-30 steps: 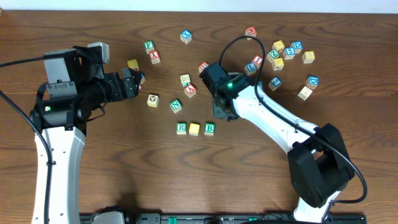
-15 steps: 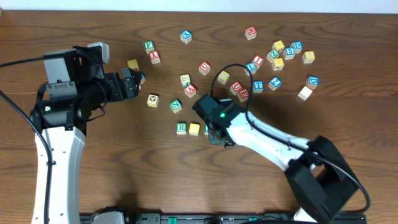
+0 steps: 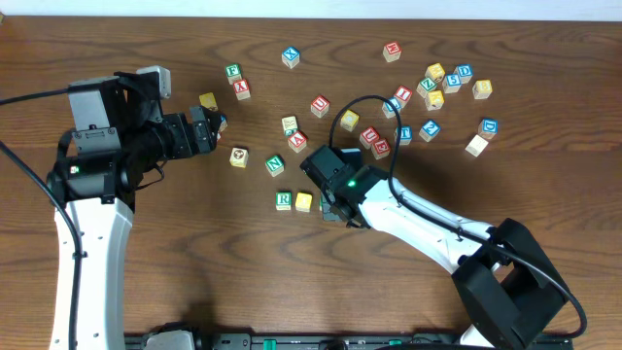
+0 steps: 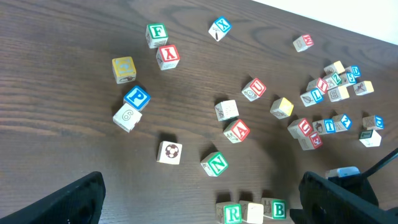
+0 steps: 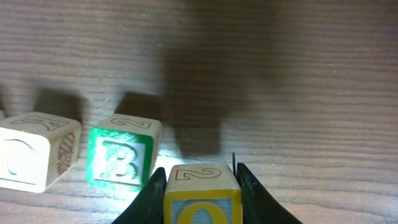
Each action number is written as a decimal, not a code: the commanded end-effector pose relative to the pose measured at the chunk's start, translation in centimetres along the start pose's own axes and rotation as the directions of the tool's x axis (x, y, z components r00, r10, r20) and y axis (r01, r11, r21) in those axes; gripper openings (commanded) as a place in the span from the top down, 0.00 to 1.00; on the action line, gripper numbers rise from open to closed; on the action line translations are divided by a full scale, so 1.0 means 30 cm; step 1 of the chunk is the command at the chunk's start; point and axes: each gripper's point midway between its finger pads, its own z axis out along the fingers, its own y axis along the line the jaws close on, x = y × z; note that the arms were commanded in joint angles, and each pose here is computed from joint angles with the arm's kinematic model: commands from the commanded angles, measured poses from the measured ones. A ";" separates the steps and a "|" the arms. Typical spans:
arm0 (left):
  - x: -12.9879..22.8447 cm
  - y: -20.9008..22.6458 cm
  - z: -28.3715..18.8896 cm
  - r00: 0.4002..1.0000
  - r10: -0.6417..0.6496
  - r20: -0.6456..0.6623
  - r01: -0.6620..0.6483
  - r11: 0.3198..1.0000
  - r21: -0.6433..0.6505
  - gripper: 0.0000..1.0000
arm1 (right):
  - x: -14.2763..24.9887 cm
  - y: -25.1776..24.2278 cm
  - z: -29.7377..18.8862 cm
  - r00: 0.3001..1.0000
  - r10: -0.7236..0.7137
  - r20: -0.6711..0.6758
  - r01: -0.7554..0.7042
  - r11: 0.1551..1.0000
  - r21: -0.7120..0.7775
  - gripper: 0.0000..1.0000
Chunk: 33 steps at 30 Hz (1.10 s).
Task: Spell out ROBOT
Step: 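Lift the yellow O block and carry it right of the B block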
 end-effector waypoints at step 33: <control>-0.028 -0.014 -0.017 1.000 0.017 0.022 -0.017 1.000 0.013 0.02 | -0.006 0.004 -0.004 0.999 0.044 0.024 -0.044 0.999 -0.005 0.94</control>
